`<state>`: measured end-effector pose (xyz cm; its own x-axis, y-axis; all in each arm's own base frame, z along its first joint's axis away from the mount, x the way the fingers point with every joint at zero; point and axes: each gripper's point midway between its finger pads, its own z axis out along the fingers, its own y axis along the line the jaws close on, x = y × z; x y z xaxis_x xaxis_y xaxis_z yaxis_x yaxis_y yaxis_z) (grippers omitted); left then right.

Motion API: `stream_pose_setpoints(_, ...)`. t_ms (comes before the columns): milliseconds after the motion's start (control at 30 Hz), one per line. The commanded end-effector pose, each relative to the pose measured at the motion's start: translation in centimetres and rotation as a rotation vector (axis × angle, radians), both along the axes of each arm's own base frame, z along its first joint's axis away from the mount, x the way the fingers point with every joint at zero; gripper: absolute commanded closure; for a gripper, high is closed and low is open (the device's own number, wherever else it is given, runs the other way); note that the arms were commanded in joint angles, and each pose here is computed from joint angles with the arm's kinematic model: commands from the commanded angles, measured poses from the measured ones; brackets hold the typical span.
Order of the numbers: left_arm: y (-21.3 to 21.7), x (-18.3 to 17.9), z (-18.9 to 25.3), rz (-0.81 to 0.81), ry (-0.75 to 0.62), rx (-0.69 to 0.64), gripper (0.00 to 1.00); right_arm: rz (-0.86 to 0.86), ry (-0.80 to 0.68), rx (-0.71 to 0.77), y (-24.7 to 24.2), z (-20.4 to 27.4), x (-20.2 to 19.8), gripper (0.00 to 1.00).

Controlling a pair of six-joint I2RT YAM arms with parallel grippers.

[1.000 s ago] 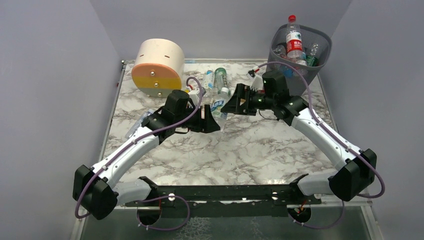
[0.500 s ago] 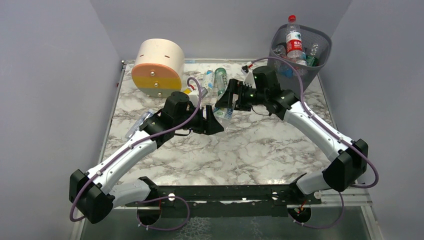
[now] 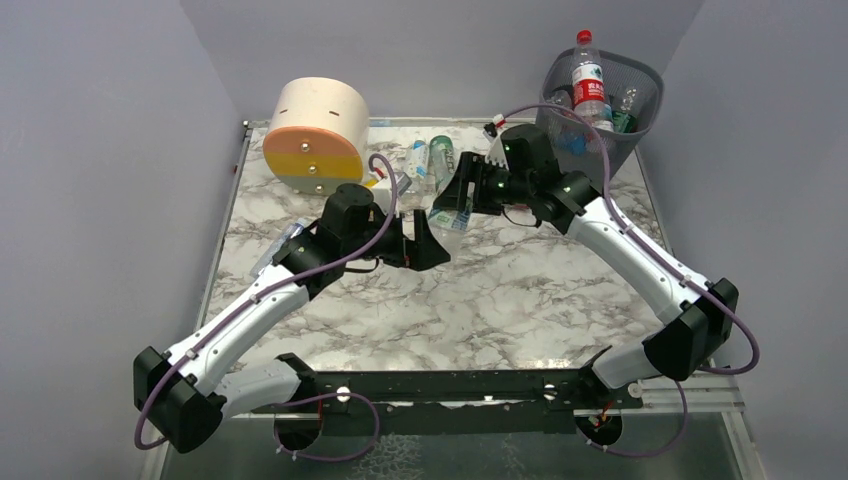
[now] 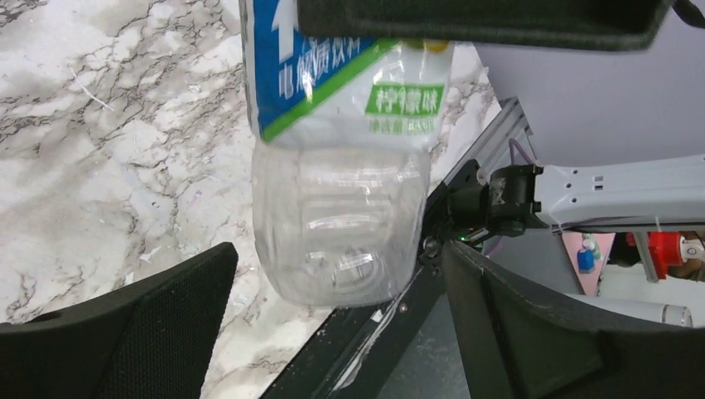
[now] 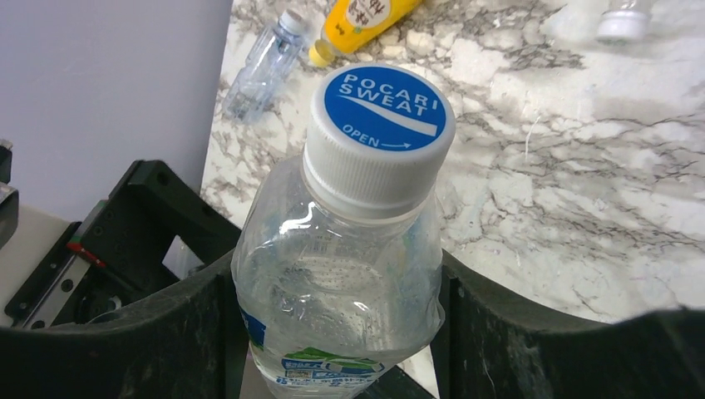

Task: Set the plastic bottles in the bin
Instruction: Place the plastic bottle in the trash bin.

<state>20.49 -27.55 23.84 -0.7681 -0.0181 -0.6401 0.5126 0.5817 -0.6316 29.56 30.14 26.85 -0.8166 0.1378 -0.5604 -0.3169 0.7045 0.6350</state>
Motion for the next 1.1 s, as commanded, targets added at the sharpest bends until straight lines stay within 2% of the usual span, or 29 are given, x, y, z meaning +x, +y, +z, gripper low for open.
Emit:
stream_pose_setpoints(0,1.0,-0.7,5.7,0.028,-0.112,-0.078,0.01,-0.072,-0.103,-0.042,-1.8,3.5,0.5,0.36)
stream_pose_setpoints(167,2.4,-3.6,8.3,0.014,-0.109,-0.146,0.01,-0.104,-0.145,-0.07,-2.8,5.4,0.8,0.36)
stream_pose_setpoints(433,4.6,-7.9,5.9,0.003,-0.034,-0.194,0.01,-0.16,-0.196,-0.091,-3.7,7.9,1.8,0.35)
stream_pose_setpoints(667,4.7,-9.0,5.4,-0.051,-0.016,-0.178,0.01,-0.255,-0.263,-0.099,-5.7,11.0,5.1,0.35)
stream_pose_setpoints(800,4.5,-9.2,5.0,-0.082,-0.011,-0.162,0.01,-0.349,-0.301,-0.067,-9.5,13.8,8.7,0.35)
stream_pose_setpoints(1067,4.2,-8.2,3.0,-0.081,-0.013,-0.112,0.01,-0.59,-0.421,0.043,-20.3,20.2,15.4,0.34)
